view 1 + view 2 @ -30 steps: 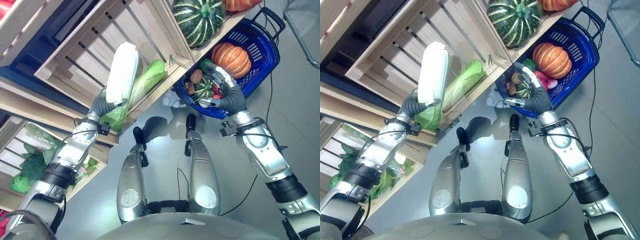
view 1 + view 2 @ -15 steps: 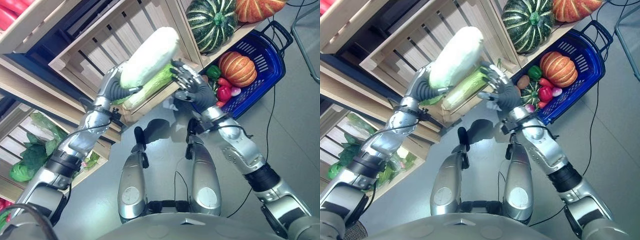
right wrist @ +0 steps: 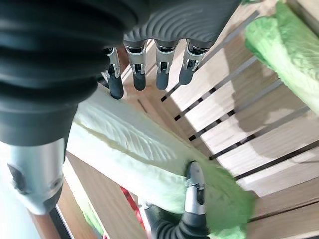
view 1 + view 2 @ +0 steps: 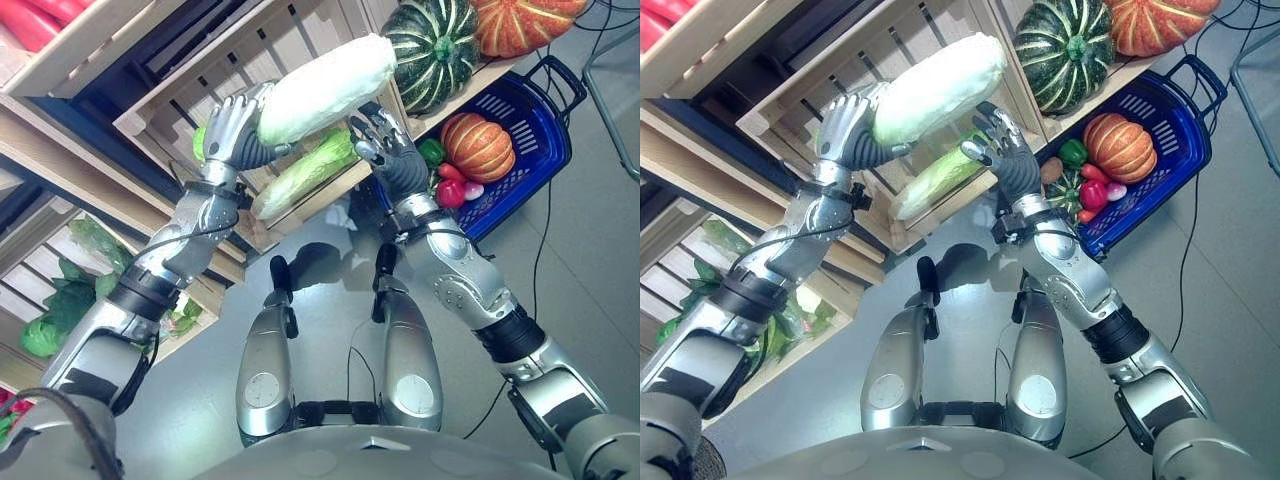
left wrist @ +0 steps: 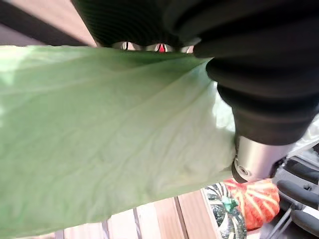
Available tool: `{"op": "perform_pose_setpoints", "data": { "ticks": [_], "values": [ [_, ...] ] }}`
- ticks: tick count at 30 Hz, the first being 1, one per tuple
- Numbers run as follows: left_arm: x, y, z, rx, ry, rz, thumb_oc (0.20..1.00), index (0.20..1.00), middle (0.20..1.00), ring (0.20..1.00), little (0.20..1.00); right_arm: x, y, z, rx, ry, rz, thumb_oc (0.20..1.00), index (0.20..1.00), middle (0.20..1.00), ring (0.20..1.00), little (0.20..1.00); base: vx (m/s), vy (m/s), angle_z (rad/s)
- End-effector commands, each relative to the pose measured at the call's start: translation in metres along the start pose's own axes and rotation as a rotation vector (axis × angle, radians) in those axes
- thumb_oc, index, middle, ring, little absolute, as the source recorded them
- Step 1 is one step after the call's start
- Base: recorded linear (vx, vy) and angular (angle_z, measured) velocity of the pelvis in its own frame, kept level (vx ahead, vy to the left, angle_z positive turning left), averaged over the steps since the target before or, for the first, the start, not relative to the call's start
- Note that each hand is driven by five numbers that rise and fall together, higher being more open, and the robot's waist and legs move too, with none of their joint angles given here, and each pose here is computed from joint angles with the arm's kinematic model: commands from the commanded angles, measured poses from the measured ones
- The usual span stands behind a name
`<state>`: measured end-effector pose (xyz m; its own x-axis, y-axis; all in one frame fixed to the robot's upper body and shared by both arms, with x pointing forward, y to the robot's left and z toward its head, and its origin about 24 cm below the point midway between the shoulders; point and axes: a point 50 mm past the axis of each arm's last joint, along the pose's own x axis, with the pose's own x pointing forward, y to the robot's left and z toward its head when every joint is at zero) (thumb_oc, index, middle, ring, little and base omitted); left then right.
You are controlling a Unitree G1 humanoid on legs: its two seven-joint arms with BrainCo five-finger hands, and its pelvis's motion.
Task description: Pick up fruits and vegetables into the basket
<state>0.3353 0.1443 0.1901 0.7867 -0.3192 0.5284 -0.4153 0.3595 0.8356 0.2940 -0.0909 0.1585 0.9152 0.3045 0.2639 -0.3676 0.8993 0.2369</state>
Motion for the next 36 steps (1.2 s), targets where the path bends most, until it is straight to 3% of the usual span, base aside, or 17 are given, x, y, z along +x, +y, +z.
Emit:
{"op": "perform_pose_setpoints", "data": {
  "ticks": [1, 8, 11, 20, 36],
  "values": [
    [-0.003, -0.004, 0.072, 0.044, -0.389, -0.004, 0.200, 0.200, 0.200, 0.200, 0.200, 0.009, 0.045, 0.007, 0.143, -0.035, 0.114, 1.000, 1.000, 1.000, 1.000, 1.000, 0.03, -0.005, 0.09],
    [-0.009, -0.010, 0.073, 0.060, -0.377, 0.019, 0.200, 0.200, 0.200, 0.200, 0.200, 0.008, 0.036, 0.000, 0.205, -0.012, 0.022, 1.000, 1.000, 1.000, 1.000, 1.000, 0.01, 0.000, 0.01],
    [-0.013, -0.021, 0.067, -0.088, -0.247, 0.004, 0.200, 0.200, 0.200, 0.200, 0.200, 0.005, 0.034, -0.001, 0.179, -0.044, 0.003, 1.000, 1.000, 1.000, 1.000, 1.000, 0.00, 0.000, 0.00],
    [-0.018, -0.033, 0.038, -0.401, 0.103, 0.013, 0.200, 0.200, 0.200, 0.200, 0.200, 0.003, 0.030, 0.024, -0.086, -0.218, 0.001, 1.000, 1.000, 1.000, 1.000, 1.000, 0.00, 0.000, 0.00],
    [-0.050, -0.019, -0.004, -0.567, 0.289, 0.212, 0.200, 0.200, 0.200, 0.200, 0.200, -0.021, -0.017, 0.056, -0.304, -0.386, -0.218, 1.000, 1.000, 1.000, 1.000, 1.000, 0.00, 0.001, 0.00]
  ]
}}
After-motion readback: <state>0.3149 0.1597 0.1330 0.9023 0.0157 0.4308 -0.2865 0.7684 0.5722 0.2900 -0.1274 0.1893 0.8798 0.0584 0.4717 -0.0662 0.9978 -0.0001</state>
